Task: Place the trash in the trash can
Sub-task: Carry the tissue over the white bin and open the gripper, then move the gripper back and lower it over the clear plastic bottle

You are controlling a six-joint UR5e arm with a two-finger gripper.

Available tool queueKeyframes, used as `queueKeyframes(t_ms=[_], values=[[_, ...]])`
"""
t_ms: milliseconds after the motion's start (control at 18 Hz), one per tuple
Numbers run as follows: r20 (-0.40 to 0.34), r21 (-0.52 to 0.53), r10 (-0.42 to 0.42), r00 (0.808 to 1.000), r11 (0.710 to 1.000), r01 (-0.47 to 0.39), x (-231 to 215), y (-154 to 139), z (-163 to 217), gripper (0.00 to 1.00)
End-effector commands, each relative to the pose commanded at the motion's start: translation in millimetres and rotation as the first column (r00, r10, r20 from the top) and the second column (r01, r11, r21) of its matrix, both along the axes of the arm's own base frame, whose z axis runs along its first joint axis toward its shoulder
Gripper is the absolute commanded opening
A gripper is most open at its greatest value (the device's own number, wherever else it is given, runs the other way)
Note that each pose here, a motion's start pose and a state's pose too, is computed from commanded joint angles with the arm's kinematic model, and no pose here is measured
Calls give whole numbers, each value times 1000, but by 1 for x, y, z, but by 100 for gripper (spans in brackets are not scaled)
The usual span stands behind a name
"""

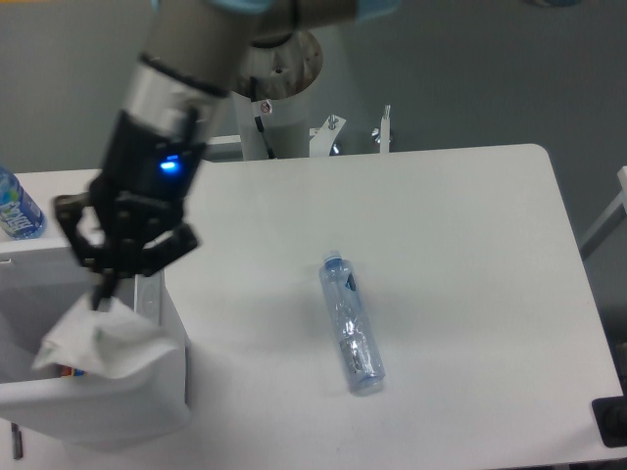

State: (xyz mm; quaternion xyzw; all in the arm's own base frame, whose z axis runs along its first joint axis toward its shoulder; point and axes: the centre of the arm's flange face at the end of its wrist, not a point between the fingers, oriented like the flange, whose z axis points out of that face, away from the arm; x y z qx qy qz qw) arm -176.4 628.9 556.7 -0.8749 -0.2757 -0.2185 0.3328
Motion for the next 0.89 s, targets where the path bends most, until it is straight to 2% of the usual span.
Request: queueKeyframes(t_ms=[56,167,222,500,611,778,889], values=[[-3,0,-6,1000,1000,6,1,0,-1,32],[-18,4,-22,1000,1000,22,4,-2,1,84],[-35,12,-31,999,999,32,5,-5,7,100],[-88,25,-79,993,996,81,8,-11,9,100],[-87,24,-67,994,997,69,0,-13,8,100],[-126,-22,6,992,1000,-9,-29,-22,-1,100],[-196,-82,72,978,993,-90,-49,-28,-12,100]])
